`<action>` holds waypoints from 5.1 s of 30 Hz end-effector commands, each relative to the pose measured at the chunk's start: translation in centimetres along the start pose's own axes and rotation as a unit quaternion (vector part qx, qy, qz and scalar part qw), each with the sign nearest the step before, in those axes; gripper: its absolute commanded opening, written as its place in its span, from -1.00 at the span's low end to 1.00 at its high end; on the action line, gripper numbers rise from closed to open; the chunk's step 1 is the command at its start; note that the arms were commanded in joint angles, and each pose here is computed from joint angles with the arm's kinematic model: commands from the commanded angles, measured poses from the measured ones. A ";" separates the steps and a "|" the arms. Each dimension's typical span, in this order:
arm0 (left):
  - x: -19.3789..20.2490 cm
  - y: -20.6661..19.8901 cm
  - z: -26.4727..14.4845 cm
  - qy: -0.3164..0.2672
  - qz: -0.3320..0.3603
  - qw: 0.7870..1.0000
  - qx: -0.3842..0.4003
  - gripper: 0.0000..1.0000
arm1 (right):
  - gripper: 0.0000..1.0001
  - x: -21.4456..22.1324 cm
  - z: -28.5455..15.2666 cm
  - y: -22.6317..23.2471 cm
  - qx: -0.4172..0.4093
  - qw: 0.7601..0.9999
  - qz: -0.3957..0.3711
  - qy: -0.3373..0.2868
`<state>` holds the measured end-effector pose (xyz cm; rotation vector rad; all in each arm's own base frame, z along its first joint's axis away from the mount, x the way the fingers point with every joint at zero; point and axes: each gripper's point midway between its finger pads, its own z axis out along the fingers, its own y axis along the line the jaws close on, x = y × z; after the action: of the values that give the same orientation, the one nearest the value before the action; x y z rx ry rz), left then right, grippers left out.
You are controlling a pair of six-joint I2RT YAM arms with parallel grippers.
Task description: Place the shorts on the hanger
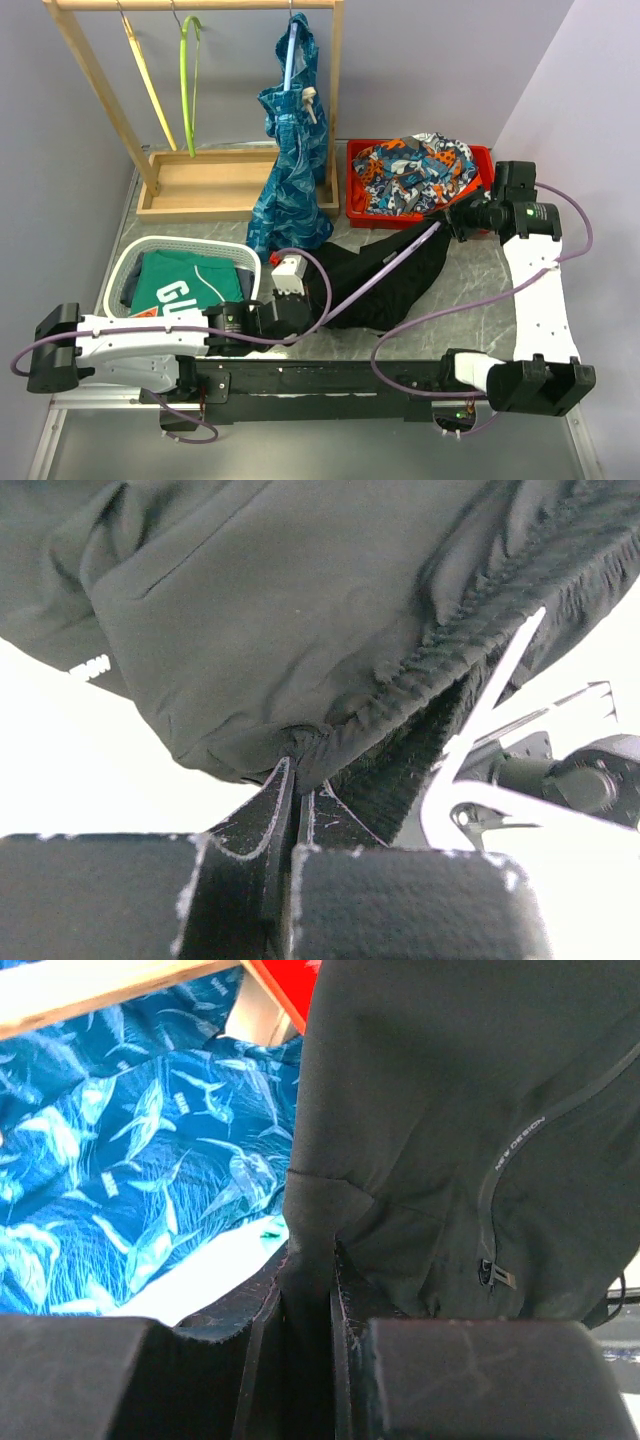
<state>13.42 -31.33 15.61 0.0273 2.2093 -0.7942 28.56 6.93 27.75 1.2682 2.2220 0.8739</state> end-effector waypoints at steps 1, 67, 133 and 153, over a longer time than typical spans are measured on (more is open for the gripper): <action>4.5 7.6 -2.1 0.083 0.099 0.984 -0.119 -0.98 | -1.00 -7.1 -2.4 5.1 -0.083 0.987 0.010 -0.139; -6.9 -6.0 -0.4 0.030 0.158 0.987 0.007 -0.07 | -1.00 -3.2 6.8 -2.5 0.009 0.998 0.034 -0.056; -8.4 -8.5 -3.5 -0.169 0.277 0.929 0.179 -0.98 | 0.64 1.9 -0.5 4.1 -0.127 0.985 -0.114 -0.017; -18.2 -10.1 -22.4 -0.138 0.214 0.924 0.286 -0.98 | 0.97 -2.9 -7.4 9.7 -0.230 0.904 -0.253 -0.256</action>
<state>10.48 -26.63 37.31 0.6690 1.6965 -0.9291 27.86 6.31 38.45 0.6311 1.7555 0.7297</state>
